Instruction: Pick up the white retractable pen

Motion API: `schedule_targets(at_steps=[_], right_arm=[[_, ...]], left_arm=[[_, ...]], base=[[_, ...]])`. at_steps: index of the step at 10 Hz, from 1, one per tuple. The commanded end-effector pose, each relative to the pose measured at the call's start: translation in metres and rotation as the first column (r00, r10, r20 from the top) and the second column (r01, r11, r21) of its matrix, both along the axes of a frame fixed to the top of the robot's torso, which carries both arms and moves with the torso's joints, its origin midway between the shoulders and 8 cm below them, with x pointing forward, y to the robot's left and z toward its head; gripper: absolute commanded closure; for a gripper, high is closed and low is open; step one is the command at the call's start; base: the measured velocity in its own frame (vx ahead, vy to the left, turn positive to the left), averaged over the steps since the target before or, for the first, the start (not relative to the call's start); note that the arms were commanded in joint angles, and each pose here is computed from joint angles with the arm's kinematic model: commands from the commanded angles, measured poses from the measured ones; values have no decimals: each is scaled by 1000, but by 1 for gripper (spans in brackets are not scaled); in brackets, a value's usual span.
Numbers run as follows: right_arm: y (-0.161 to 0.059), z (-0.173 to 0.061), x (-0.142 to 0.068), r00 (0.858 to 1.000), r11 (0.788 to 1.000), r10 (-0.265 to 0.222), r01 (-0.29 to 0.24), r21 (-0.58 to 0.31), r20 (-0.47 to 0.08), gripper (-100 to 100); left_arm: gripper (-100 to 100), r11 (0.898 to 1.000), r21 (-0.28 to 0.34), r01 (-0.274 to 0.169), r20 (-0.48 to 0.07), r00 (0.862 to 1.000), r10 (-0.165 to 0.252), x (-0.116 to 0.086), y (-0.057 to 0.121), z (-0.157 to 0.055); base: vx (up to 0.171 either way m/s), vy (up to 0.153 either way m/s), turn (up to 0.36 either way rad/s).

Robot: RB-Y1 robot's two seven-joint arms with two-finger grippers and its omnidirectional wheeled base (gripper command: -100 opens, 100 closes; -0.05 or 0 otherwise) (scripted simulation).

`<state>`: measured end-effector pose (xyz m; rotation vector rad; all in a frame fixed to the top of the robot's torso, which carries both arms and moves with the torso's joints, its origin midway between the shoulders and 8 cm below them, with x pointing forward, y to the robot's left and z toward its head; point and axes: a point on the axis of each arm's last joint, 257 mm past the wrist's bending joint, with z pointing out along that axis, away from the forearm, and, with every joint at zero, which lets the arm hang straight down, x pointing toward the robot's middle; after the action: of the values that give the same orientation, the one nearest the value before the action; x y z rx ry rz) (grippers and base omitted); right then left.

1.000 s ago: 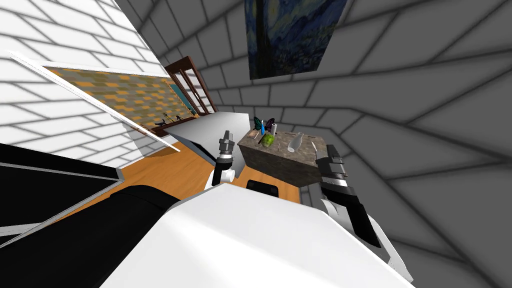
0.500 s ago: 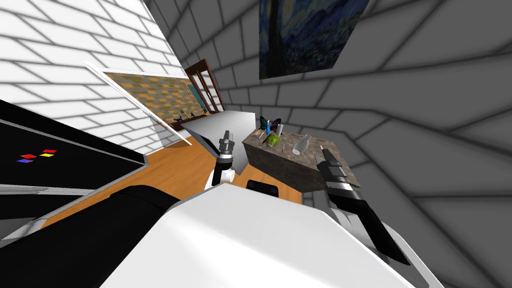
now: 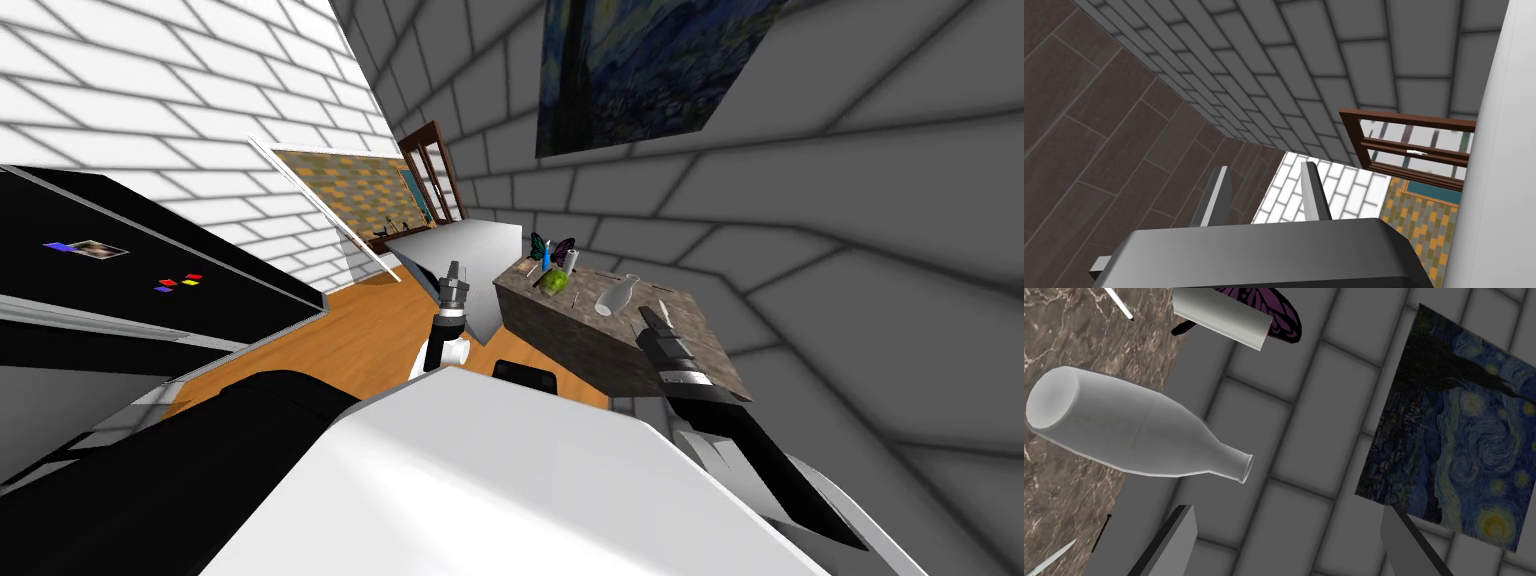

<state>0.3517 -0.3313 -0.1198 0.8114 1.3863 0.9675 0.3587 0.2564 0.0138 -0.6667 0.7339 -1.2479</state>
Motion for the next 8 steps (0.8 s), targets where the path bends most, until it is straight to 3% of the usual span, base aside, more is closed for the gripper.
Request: schedule_targets(at_steps=[1, 2, 3, 4, 5, 6, 7, 8], right_arm=[[-5, -14, -6, 997, 1000, 3, -4, -19, -74, -100], [-6, -17, -6, 996, 1000, 0, -2, -24, -88, -100], [-10, -29, -12, 989, 999, 1, -6, -37, -149, -100], [-11, -32, -12, 987, 999, -1, -6, -42, -162, -100], [-15, -44, -18, 975, 998, -1, -11, -54, -223, -100], [-17, -47, -19, 972, 998, -5, -9, -59, -236, -100], [-22, -60, -27, 955, 998, -9, -11, -67, -298, -100], [-23, -63, -27, 951, 997, -11, -12, -74, -310, -100]], left_arm=[[0, 1000, 0, 0, 0, 1000, 0, 0, 0, 0], [0, 1000, 0, 0, 0, 1000, 0, 0, 0, 0], [0, 1000, 0, 0, 0, 1000, 0, 0, 0, 0], [0, 1000, 0, 0, 0, 1000, 0, 0, 0, 0], [0, 1000, 0, 0, 0, 1000, 0, 0, 0, 0], [0, 1000, 0, 0, 0, 1000, 0, 0, 0, 0], [0, 1000, 0, 0, 0, 1000, 0, 0, 0, 0], [0, 1000, 0, 0, 0, 1000, 0, 0, 0, 0]], base=[[-2, -14, 350], [0, -21, 117], [2, -10, 230], [3, -13, 147], [6, -7, 359], [8, -16, 143], [12, -12, 227], [12, -14, 166]])
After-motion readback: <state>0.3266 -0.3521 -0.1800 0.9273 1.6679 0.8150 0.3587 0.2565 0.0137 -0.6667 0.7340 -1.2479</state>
